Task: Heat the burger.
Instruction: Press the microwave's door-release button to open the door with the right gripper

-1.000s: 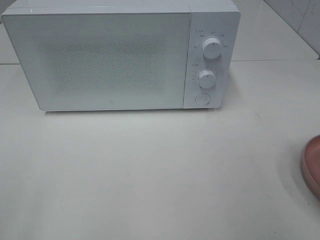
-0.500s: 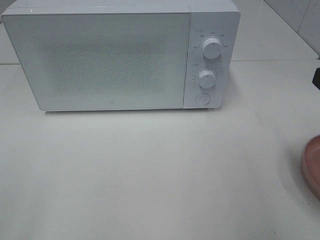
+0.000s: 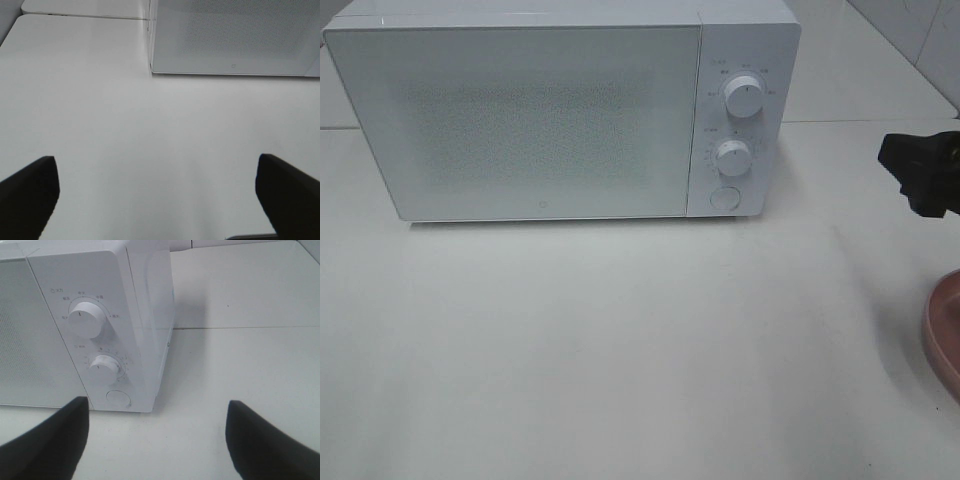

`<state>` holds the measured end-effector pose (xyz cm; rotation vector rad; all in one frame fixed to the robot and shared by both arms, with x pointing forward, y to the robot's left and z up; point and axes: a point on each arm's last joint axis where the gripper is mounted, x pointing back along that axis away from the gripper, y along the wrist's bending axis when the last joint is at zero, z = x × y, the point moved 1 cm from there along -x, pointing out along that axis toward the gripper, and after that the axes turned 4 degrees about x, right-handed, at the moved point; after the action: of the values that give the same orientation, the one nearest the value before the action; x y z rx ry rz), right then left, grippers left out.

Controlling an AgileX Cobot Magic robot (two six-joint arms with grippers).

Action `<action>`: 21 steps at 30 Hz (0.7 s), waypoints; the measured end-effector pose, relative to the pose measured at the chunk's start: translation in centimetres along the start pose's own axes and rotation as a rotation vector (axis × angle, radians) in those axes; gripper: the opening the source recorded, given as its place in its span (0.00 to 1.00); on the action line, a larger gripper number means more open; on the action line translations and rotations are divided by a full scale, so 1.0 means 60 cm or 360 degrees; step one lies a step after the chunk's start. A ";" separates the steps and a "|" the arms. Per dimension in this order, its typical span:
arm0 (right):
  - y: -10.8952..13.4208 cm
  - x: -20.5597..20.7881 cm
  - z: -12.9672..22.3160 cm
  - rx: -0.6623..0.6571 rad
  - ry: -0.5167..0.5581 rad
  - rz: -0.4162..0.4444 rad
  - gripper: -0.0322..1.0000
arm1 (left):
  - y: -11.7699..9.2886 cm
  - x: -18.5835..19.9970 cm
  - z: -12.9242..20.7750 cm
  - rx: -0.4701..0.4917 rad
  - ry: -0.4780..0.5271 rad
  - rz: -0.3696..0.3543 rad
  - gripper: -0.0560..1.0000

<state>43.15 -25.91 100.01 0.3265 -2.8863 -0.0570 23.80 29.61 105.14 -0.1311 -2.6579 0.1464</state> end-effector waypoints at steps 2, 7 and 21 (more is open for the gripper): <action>0.000 -0.012 0.008 -0.0008 0.0018 -0.0007 0.73 | 0.000 0.000 0.000 0.0000 0.0000 0.0000 0.99; -0.001 -0.038 0.026 -0.0007 0.0035 -0.0028 0.73 | 0.000 0.000 0.000 0.0000 0.0000 0.0000 0.99; -0.009 -0.089 0.075 -0.0019 0.0068 0.0076 0.73 | 0.000 0.000 0.000 0.0000 0.0000 0.0000 0.99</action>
<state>47.29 -25.20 94.39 0.2530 -2.8491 -0.0583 23.80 29.61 105.14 -0.1311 -2.6579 0.1464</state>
